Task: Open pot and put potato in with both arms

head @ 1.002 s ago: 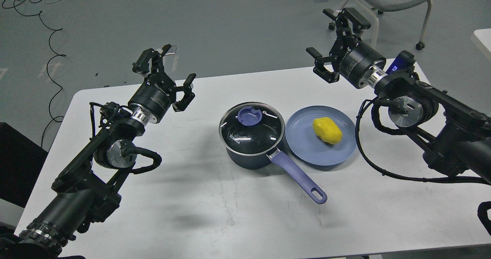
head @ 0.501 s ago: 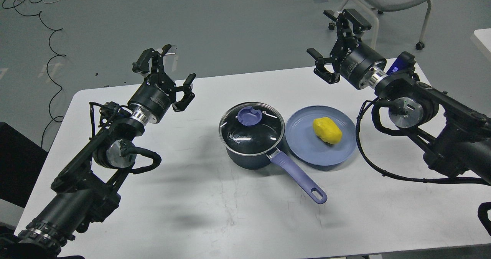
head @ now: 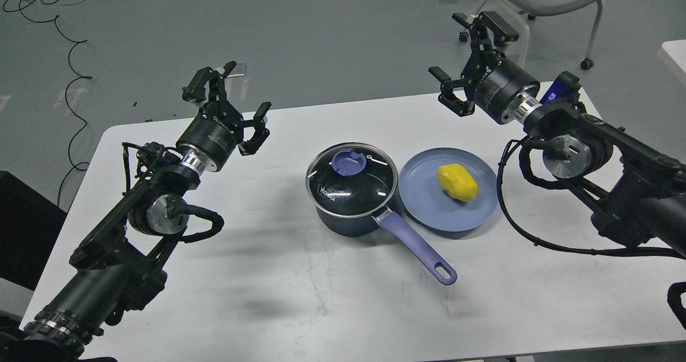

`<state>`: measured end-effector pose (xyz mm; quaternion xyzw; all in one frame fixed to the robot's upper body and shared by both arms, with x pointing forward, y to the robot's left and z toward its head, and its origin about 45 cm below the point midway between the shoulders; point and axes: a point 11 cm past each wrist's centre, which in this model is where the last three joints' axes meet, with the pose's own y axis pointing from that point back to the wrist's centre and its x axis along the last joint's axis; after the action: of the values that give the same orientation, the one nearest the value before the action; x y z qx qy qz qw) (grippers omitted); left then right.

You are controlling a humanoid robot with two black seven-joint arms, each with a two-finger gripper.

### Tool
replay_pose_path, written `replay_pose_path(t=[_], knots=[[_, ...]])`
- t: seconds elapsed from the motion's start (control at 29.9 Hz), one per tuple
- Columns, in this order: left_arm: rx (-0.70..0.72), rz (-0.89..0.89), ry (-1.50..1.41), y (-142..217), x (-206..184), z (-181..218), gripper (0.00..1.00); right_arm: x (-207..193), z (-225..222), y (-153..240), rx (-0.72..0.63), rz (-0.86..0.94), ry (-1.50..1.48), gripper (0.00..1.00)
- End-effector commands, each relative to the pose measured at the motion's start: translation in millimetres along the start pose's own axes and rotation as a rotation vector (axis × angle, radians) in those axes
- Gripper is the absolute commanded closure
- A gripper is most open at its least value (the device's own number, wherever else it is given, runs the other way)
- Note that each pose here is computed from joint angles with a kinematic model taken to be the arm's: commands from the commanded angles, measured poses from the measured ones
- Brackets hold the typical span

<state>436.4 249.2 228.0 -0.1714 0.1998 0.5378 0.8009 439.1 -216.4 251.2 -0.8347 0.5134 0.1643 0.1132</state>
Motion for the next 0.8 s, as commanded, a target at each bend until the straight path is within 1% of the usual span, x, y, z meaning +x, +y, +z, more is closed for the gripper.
replay_pose_path(t=[0.0, 0.13, 0.2, 0.23, 0.33, 0.37, 0.4, 0.47, 0.6, 0.67, 0.77], knots=[[-0.064, 0.016, -0.031, -1, 5, 19, 0.02, 1, -3, 0, 0.008, 0.003, 0.001, 0.00], [-0.098, -0.002, -0.161, -8, 1, 44, 0.02, 8, -7, 3, 0.014, 0.016, 0.007, 0.00], [-0.108, -0.034, -0.403, -7, -4, 59, 0.02, 13, -9, 4, 0.017, 0.032, 0.003, 0.00], [-0.112, -0.056, -0.474, -6, -9, 63, 0.02, 16, -9, 4, 0.019, 0.042, 0.003, 0.00], [-0.119, -0.184, -0.839, 0, -40, 73, 0.02, 28, -9, 7, 0.016, 0.076, -0.006, 0.00], [-0.127, -0.196, -0.902, 0, -45, 74, 0.02, 30, -8, 8, 0.013, 0.080, -0.009, 0.00], [-0.134, -0.206, -0.958, 1, -50, 73, 0.02, 30, -7, 8, 0.012, 0.079, -0.009, 0.00], [-0.154, -0.287, -1.145, 3, -74, 62, 0.02, 35, -1, 14, -0.003, 0.089, -0.012, 0.00], [-0.154, -0.395, -1.357, 9, -93, 41, 0.02, 39, 6, 19, -0.018, 0.101, -0.021, 0.00], [-0.163, -0.505, -1.559, 13, -108, 20, 0.02, 43, 7, 22, -0.016, 0.114, -0.028, 0.00], [-0.217, -0.580, -1.781, 14, -118, 3, 0.02, 47, 7, 24, -0.014, 0.124, -0.030, 0.00]])
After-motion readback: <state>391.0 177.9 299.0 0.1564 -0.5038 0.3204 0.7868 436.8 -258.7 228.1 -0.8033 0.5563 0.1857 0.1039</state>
